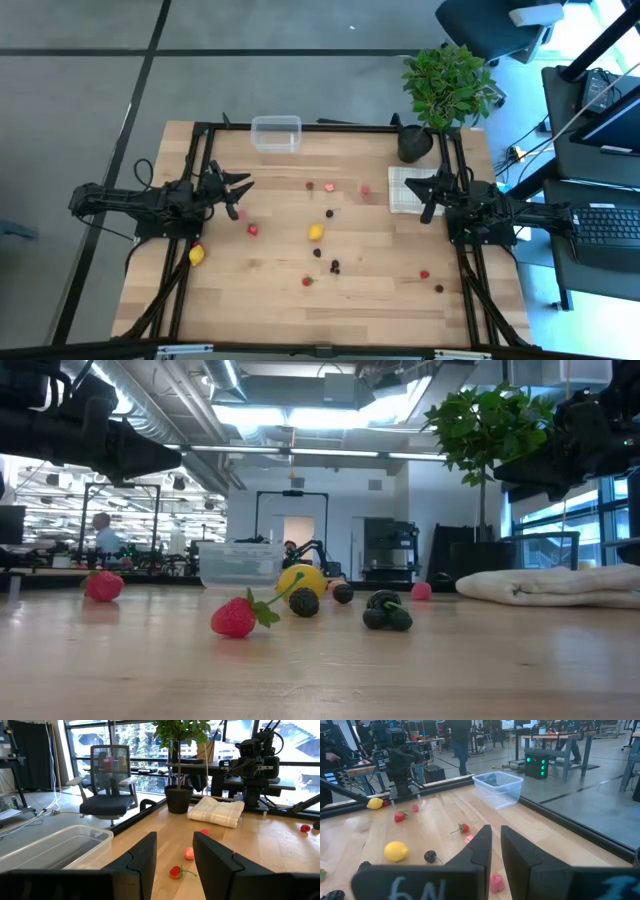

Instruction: Pick and placing Produce into tupperware

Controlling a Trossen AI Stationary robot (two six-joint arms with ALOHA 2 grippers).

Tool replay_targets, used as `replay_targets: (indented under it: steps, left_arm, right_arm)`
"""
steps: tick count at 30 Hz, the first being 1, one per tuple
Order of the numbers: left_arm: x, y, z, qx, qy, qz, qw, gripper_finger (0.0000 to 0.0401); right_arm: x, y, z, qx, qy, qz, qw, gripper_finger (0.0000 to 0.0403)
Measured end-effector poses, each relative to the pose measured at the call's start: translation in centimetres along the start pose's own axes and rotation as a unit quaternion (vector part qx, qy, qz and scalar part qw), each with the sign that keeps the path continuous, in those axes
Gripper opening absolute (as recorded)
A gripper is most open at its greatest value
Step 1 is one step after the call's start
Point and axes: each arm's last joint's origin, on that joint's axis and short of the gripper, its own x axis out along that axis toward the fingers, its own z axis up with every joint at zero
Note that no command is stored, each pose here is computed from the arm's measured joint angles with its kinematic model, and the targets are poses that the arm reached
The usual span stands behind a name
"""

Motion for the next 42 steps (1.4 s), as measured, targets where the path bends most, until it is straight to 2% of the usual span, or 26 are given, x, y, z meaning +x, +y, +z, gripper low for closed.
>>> replay_targets:
  steps: [24,36,42]
  left_arm:
    - [0.00,0.00,0.00,0.000,0.000,0.000,1.000,0.0121]
    - [0.00,0.00,0.11,0.001,-0.005,0.000,1.000,0.0121]
    - [0.00,-0.11,-0.06,-0.007,0.003,-0.018,1.000,0.0140]
  right_arm:
    - [0.00,0.01,0.06,0.002,-0.003,0.000,1.000,0.0045]
    - [0.00,0.00,-0.01,0.079,0.000,0.000,0.997,0.0045]
    - [0.00,0.00,-0.01,0.080,0.000,0.000,0.997,0.0045]
